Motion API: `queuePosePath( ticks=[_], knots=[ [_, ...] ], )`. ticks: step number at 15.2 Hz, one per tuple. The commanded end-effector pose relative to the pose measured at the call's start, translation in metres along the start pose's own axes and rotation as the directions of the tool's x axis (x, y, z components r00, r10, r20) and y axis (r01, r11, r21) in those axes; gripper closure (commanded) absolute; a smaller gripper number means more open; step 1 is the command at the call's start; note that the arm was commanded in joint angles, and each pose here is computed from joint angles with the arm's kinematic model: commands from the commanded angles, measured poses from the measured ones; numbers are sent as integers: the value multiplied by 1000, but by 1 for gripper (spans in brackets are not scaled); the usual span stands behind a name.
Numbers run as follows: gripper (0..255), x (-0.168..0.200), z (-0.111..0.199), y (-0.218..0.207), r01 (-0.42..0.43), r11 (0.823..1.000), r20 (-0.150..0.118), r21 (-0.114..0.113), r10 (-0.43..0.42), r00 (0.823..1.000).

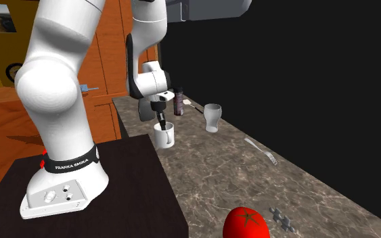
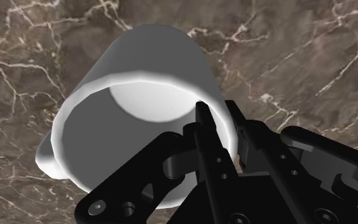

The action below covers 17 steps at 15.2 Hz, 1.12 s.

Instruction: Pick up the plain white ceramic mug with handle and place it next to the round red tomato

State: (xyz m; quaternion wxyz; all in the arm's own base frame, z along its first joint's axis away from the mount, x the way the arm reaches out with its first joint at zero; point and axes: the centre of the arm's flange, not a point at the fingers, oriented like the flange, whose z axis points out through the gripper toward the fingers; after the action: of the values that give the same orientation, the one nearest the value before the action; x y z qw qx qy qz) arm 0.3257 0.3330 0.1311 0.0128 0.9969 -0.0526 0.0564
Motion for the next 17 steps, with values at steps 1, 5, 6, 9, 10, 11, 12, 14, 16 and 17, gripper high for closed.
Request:
queuePosePath(
  ticks=[1,5,6,9,10,11,12,14,16,17],
  knots=[
    [255,1,-9,0,0,1000,0,0,0,1000],
    [255,4,-30,0,0,1000,0,0,0,1000],
    [255,4,-35,1,0,1000,0,0,0,1000],
    [255,6,-51,1,0,1000,0,0,0,1000],
    [255,7,-56,1,0,1000,0,0,0,1000],
    [255,7,-62,1,0,1000,0,0,0,1000],
    [255,8,-67,1,0,1000,0,0,0,1000],
    [255,9,-77,1,0,1000,0,0,0,1000],
    [255,10,-88,2,0,1000,0,0,0,1000],
    [255,11,-93,2,0,1000,0,0,0,1000]
  ],
)
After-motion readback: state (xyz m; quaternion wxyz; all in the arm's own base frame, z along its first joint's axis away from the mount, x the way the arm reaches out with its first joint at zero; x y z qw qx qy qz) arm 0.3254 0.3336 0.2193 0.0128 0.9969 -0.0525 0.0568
